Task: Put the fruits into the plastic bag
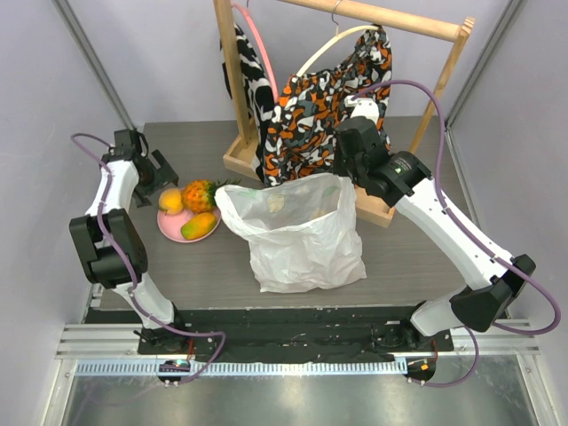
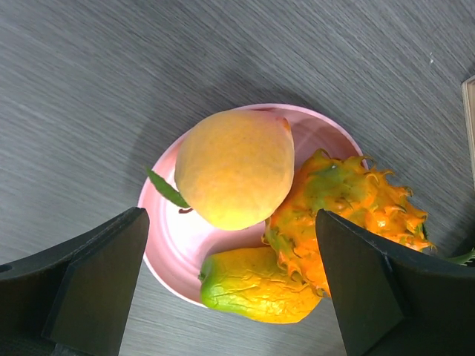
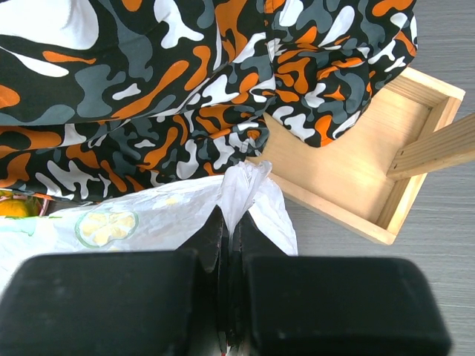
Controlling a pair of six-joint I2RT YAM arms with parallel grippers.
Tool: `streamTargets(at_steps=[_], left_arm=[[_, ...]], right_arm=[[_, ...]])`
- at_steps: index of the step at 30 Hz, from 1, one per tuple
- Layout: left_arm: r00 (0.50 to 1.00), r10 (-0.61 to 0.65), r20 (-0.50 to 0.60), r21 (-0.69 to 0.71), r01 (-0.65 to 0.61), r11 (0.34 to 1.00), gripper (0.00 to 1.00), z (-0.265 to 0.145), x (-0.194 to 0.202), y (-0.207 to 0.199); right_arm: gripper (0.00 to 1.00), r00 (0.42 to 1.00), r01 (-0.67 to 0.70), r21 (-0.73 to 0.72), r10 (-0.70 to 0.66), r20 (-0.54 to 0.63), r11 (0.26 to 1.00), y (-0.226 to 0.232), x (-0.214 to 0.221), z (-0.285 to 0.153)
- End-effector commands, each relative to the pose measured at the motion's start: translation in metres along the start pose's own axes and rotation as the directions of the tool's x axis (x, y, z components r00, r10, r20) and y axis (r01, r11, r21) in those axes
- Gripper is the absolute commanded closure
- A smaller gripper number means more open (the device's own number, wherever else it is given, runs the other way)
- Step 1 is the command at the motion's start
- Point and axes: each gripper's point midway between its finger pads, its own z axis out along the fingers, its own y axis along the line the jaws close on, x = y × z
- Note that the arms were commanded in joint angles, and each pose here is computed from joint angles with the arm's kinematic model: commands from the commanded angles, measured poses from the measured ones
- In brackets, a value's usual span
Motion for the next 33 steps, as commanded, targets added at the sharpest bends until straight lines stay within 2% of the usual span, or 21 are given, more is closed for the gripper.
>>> streamTargets(at_steps=[1,12,22,33], left_arm=[[1.0,-0.015,0.009,0.056,0.015,0.998,0.0,0.003,-0.006,-0.006],[0.998,-0.031,-0.052,0.034,0.033,0.999,0.0,0.023,0.022,0.006],[0.997,-0.013,-0.077,0.032,0.015,0.999,0.01,0.038,0.025,0.01],[0.995,0.005,-0.096,0.055,0.0,0.999,0.13,0.044,0.022,0.009]], right_arm=[[0.99,0.998,-0.024,-0.007,0.025,0.062,1.0,0.002,-0.024,-0.006],[0.99,0.998,-0.026,0.002,0.026,0.063,1.0,-0.001,-0.025,-0.005],[0.99,0.998,-0.032,-0.001,0.032,0.062,0.999,0.0,-0.024,-0.006],[0.99,0.998,-0.029,0.007,0.029,0.062,1.0,-0.001,-0.026,-0.002]])
